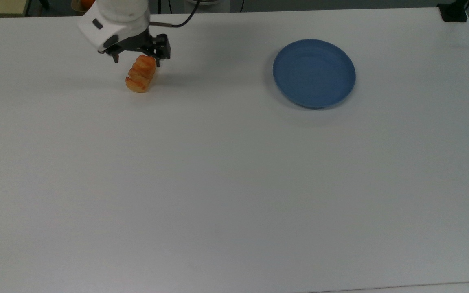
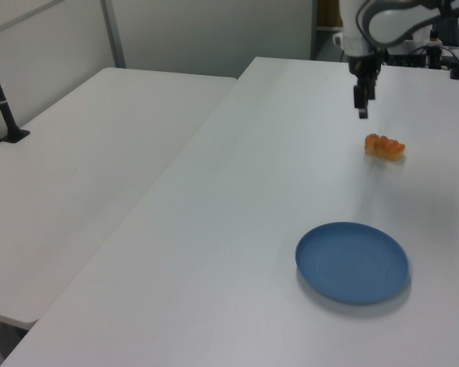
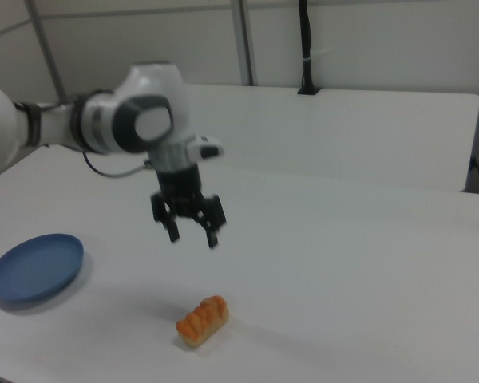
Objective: Put the bread on the table
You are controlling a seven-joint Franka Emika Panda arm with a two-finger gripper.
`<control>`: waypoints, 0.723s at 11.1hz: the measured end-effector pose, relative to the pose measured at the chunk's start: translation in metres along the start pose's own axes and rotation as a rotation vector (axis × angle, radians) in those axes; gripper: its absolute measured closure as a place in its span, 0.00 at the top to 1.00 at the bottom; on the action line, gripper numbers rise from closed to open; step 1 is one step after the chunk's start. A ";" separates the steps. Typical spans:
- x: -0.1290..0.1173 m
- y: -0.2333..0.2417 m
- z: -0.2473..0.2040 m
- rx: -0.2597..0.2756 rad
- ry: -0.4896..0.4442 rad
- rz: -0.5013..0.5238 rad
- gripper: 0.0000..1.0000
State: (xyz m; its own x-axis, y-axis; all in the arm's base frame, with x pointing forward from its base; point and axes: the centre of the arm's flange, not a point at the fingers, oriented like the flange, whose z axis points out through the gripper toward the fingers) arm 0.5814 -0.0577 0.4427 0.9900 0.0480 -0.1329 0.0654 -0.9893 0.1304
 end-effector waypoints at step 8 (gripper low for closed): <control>-0.027 -0.096 -0.161 0.027 0.176 -0.019 1.00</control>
State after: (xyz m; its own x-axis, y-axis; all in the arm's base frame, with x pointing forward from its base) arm 0.5689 0.0584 0.5915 0.9954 0.0875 0.0390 0.0832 -0.9912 0.1025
